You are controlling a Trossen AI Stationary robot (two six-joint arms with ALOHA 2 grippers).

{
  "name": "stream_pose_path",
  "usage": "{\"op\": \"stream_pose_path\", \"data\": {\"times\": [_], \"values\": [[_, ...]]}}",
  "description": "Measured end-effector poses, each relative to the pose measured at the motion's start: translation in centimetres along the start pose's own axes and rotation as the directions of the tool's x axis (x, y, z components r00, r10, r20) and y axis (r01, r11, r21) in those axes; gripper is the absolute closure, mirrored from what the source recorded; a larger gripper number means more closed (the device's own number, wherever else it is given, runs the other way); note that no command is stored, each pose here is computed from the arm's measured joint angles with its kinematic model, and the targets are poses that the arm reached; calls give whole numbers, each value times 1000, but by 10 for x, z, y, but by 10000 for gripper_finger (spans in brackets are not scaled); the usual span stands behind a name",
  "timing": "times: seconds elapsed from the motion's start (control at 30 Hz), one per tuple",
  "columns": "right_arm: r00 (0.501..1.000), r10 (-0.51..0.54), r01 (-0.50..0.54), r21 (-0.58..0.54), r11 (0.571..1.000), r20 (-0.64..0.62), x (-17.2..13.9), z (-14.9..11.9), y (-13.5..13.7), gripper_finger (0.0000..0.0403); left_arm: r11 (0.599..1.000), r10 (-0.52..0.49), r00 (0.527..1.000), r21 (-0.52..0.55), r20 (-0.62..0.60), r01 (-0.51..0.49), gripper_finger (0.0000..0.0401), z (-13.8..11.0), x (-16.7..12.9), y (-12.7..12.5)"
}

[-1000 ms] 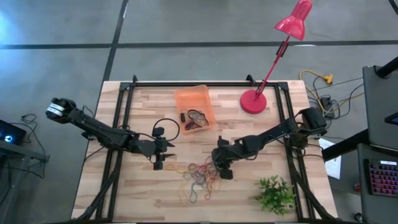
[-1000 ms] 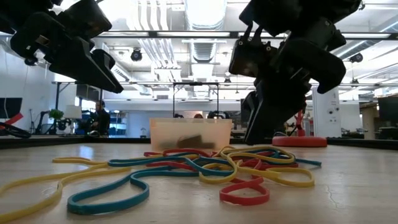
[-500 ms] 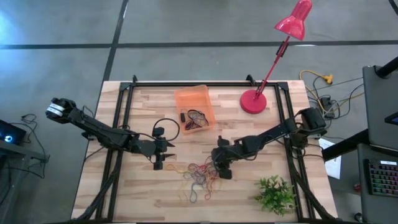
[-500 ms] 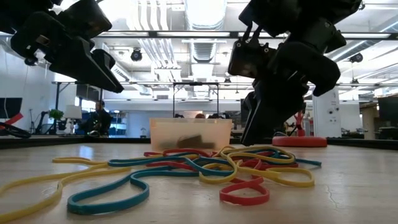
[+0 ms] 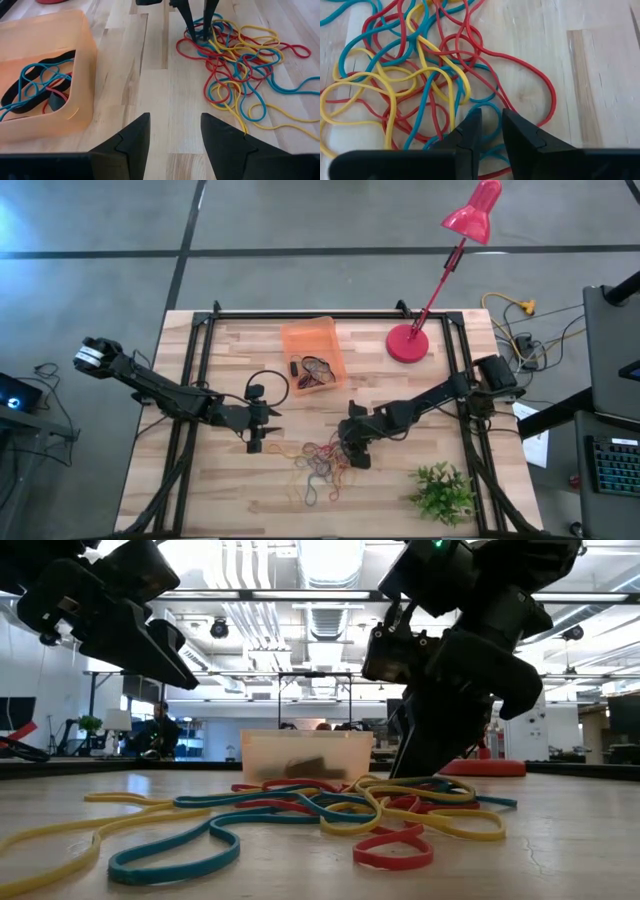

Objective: Pick and place rubber bands into bin
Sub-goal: Put the blue rubber band into the orange bin

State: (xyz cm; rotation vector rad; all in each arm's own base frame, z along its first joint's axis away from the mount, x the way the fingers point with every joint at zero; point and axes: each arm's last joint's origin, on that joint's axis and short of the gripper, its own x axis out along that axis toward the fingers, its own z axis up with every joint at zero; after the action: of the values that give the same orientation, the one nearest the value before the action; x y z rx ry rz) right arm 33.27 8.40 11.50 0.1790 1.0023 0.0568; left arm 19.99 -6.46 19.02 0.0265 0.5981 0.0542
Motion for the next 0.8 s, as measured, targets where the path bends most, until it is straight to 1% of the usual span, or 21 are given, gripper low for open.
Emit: {"op": "stream_pose_path", "data": {"times": [0.07, 0.17, 0.23, 0.53, 0.67, 0.8], "values": [[1000, -7, 7, -5, 1000, -12, 0, -1, 0, 350, 1000, 0, 1000, 0, 0, 0, 241, 0, 0, 0], [999, -48, 47, -19, 999, -20, -1, -2, -2, 382, 1000, 0, 1000, 0, 0, 0, 241, 0, 0, 0], [998, -59, 59, -26, 998, -18, -1, -3, -1, 391, 1000, 0, 1000, 0, 0, 0, 241, 0, 0, 0], [992, -127, 128, -56, 990, 21, -7, 5, -1, 395, 1000, 0, 1000, 0, 0, 0, 241, 0, 0, 0], [991, -110, 116, -70, 991, 79, -23, 18, 3, 395, 1000, 0, 1000, 0, -1, 0, 241, 0, 0, 0], [986, -127, 137, -94, 986, 105, -38, 27, 7, 395, 1000, 1, 1000, 2, -4, -1, 241, 0, 0, 0]]}}
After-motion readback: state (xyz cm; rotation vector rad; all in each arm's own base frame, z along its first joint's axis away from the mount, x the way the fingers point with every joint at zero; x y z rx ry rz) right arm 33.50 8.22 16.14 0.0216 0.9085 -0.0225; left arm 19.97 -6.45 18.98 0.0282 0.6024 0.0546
